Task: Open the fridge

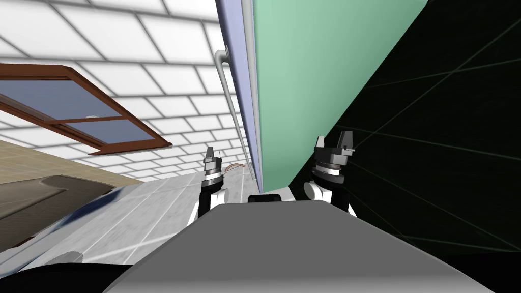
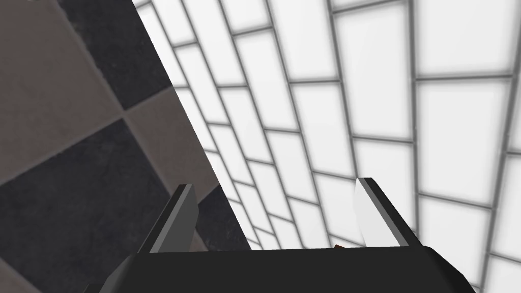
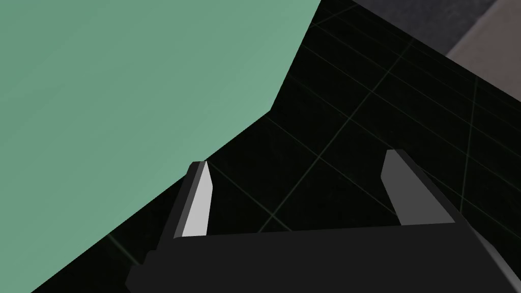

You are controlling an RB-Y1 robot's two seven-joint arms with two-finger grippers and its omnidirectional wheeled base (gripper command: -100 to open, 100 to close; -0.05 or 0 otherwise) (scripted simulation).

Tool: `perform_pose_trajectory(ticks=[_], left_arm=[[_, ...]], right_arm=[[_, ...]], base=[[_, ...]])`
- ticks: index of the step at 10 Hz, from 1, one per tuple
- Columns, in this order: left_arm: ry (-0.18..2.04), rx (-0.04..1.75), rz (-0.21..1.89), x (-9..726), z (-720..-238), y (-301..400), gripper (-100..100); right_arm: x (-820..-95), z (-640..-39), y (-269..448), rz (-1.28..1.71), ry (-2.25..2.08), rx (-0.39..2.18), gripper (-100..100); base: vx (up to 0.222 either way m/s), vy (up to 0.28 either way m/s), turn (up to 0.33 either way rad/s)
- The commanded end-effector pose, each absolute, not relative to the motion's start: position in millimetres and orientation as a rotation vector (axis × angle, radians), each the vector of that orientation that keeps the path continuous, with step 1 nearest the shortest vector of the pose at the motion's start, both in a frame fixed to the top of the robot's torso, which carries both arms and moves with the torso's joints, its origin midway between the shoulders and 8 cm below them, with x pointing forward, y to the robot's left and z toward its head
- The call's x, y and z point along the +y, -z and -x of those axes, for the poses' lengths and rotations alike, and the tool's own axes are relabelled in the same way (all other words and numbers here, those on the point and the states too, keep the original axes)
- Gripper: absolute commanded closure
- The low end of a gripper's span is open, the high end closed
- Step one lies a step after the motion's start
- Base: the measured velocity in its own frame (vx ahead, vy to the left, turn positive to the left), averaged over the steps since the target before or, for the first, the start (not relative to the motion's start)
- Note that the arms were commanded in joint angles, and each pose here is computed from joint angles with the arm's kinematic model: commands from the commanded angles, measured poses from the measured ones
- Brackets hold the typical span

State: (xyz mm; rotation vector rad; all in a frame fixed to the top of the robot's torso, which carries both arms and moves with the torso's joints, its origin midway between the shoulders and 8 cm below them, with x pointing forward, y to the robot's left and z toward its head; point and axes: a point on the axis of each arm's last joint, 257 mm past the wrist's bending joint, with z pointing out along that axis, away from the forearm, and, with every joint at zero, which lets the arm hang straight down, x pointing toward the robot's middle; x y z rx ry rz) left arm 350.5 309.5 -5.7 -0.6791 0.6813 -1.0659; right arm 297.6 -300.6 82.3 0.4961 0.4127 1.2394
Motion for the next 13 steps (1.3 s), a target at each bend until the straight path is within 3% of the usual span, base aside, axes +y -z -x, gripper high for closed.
perform_pose_trajectory(ticks=[1,9,10,13], left_arm=[[1.066,0.681,0.679,309,-351,6,0],[1.066,0.681,0.679,309,-350,6,0],[1.066,0.681,0.679,309,-350,6,0],[1.066,0.681,0.679,309,-351,6,0]], right_arm=[[-301,-298,-82,-0.496,-1.239,0.413,0],[-301,-297,-82,-0.496,-1.239,0.412,0],[-297,-296,-88,-0.471,-1.266,0.413,-100],[-290,-288,-108,-0.423,-1.363,0.363,-100]], base=[[0.000,0.000,0.000],[0.000,0.000,0.000],[0.002,0.000,0.060],[-0.012,-0.002,0.139]])
